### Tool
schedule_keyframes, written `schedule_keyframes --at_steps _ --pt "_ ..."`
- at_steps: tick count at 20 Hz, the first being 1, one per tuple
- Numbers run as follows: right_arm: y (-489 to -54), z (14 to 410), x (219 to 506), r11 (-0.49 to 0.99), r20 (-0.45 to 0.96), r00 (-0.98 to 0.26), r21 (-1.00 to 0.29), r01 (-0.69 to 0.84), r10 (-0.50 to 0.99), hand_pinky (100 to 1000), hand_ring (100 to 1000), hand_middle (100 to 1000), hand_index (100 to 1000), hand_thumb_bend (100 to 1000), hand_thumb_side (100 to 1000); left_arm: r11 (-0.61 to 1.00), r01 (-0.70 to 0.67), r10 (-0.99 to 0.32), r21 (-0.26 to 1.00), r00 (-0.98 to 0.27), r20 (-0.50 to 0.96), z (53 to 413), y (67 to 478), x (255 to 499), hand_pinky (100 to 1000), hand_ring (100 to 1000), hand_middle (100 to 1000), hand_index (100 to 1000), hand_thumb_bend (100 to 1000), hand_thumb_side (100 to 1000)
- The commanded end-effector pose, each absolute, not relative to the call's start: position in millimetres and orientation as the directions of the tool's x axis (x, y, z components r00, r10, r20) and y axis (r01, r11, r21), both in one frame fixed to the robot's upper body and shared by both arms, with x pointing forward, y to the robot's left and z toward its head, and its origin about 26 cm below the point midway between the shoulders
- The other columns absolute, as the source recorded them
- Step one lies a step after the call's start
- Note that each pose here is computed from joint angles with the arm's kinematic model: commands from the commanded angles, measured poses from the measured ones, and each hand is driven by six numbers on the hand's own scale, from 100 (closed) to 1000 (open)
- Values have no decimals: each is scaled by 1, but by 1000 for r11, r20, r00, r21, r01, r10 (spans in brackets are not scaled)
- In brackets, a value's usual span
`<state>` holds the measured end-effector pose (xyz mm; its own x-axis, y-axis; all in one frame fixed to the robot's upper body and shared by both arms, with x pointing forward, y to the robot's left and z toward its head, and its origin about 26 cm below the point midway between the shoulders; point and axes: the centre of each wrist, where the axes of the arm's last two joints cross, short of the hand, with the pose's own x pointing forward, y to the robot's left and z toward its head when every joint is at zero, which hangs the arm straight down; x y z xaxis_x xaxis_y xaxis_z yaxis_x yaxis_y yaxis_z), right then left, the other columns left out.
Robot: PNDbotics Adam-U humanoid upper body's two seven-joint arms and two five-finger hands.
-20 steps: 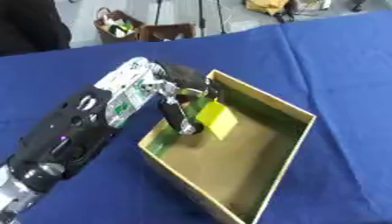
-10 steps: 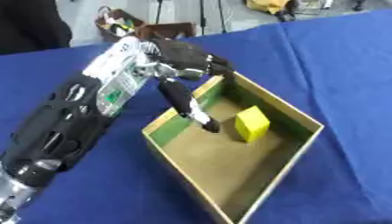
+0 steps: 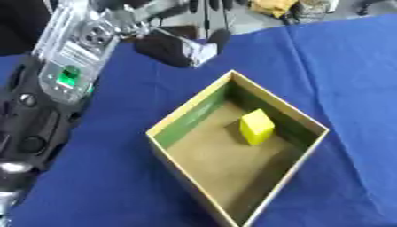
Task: Pick up objects on the table and place them in the box.
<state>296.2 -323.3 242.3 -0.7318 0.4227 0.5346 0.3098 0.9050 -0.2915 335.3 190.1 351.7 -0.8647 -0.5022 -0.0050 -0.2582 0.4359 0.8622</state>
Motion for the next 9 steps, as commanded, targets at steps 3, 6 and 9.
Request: schedule_keyframes --at_steps 3,6,9 --pt "-326 257 292 895 486 -753 -287 341 444 539 598 539 673 263 673 789 -175 -354 588 -913 203 354 217 301 355 536 553 762 100 549" --pt "-327 258 292 894 481 -755 -277 352 446 540 599 540 674 257 671 877 -137 -270 461 -934 234 334 233 304 367 536 558 759 100 586" --pt "-327 259 292 893 472 -759 -263 365 449 540 601 544 676 249 667 935 -132 -223 330 -941 254 312 250 307 341 498 514 741 100 611"
